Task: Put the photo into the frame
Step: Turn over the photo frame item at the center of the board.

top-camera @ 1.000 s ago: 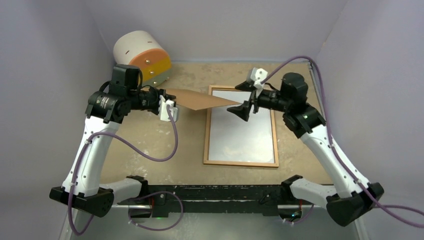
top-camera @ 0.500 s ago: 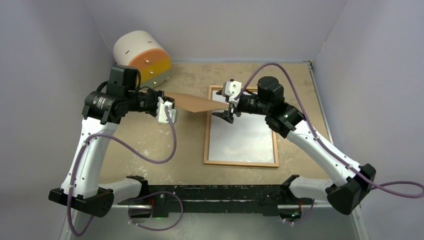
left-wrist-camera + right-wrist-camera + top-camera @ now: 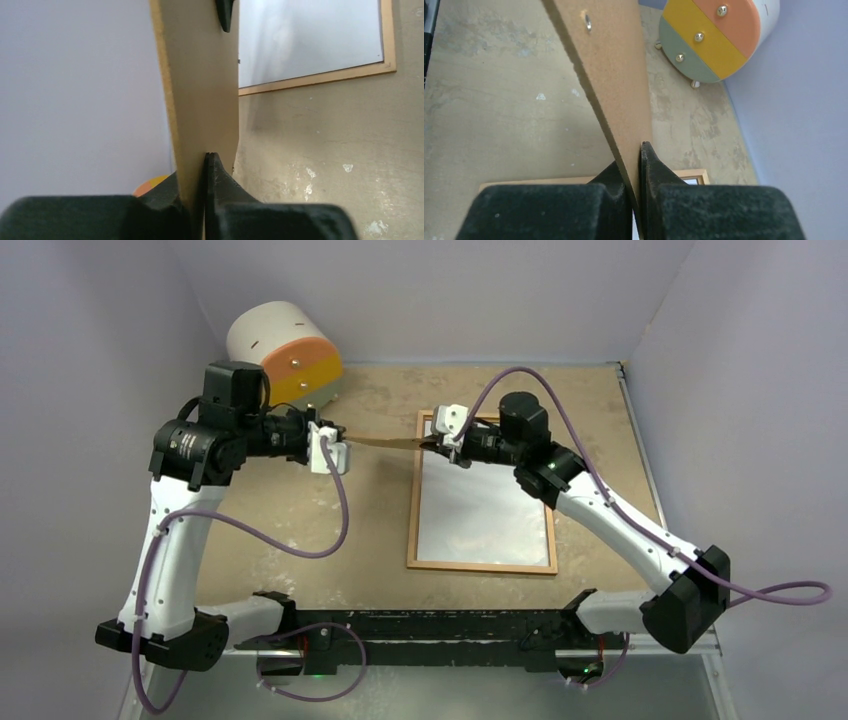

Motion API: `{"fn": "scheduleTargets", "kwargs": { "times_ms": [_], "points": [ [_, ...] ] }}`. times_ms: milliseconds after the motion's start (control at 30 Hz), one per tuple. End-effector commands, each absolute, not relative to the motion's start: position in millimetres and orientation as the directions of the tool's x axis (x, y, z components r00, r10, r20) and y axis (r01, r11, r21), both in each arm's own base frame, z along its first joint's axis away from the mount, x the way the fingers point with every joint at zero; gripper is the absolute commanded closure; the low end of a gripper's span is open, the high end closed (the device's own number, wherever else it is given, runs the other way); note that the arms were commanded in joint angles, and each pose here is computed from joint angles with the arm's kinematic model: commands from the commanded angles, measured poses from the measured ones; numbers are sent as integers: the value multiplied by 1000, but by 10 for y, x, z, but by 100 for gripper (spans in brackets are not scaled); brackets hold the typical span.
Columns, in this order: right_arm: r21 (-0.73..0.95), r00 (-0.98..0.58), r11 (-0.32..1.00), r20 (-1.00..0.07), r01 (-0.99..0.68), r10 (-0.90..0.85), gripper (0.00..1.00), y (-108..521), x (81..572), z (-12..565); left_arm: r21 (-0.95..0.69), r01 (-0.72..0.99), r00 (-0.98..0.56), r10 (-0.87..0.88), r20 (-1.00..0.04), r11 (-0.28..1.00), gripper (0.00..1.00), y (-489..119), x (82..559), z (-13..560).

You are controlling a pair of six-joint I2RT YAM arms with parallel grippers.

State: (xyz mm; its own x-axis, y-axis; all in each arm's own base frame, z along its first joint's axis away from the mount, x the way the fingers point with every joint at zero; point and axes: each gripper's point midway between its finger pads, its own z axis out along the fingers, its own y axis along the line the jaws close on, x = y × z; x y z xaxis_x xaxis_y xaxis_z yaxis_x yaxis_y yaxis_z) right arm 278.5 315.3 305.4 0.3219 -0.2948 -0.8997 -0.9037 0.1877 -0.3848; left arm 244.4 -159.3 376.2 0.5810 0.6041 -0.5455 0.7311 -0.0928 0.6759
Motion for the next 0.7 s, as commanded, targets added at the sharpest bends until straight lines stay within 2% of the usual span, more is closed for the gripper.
{"fn": "scheduleTargets", "kwargs": {
  "times_ms": [0,33,67,167,267,367,500,667],
  "points": [
    [-282,258,274,-959,-919,-119,100,3240,2737,3496,815,579,698,513,-499,6,86,-1742,2543,4380],
    [-224,209,308,-975,-925,-78,100,3239,2748,3571,817,573,686,510,-519,59,62,-1743,2584,4471],
    [-182,175,340,-983,-923,-51,100,3228,2773,3628,828,550,687,504,-523,110,52,-1738,2618,4594],
    [-75,89,373,-996,-925,20,100,3218,2792,3765,846,475,698,483,-530,242,36,-1709,2693,4951],
    [54,-21,345,-995,-937,99,100,3213,2765,3867,845,416,690,489,-534,336,20,-1640,2789,5216],
    [185,-144,329,-979,-926,145,100,3120,2850,3903,831,353,671,503,-545,431,12,-1537,2882,5453],
    [396,-341,332,-916,-856,213,100,2911,3072,3841,811,300,619,544,-566,503,11,-1399,3047,5549],
    [576,-501,349,-816,-739,288,100,2817,3267,3730,784,476,499,612,-614,398,8,-1430,3120,4830]
  ]
}}
